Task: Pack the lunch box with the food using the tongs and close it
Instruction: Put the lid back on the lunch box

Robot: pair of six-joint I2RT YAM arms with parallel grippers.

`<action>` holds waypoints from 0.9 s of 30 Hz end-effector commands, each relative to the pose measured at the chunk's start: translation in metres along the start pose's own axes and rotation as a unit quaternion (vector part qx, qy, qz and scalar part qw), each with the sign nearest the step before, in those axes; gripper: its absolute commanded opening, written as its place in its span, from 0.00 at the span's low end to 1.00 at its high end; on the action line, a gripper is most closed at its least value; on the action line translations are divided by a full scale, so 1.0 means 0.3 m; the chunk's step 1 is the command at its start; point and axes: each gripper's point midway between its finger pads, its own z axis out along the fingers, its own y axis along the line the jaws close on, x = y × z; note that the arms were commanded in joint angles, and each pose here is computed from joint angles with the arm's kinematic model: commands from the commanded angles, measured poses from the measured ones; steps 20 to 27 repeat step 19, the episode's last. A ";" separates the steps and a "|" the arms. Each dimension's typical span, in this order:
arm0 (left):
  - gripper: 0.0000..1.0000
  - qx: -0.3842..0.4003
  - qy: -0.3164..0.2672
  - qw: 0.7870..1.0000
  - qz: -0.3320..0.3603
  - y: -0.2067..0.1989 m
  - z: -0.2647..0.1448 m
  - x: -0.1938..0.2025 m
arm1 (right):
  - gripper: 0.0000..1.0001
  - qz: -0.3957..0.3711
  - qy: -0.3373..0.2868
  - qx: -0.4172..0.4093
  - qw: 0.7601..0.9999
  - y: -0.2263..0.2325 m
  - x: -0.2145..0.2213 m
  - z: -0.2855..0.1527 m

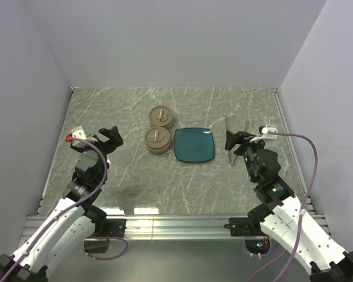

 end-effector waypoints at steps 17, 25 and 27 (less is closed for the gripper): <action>0.99 -0.002 0.026 0.999 0.023 -0.008 0.027 0.058 | 0.82 0.016 -0.031 0.019 0.999 -0.026 -0.039 -0.004; 1.00 -0.004 0.026 0.999 0.023 -0.009 0.030 0.058 | 0.82 0.017 -0.033 0.019 0.999 -0.026 -0.043 -0.005; 1.00 -0.004 0.026 0.999 0.023 -0.009 0.030 0.058 | 0.82 0.017 -0.033 0.019 0.999 -0.026 -0.043 -0.005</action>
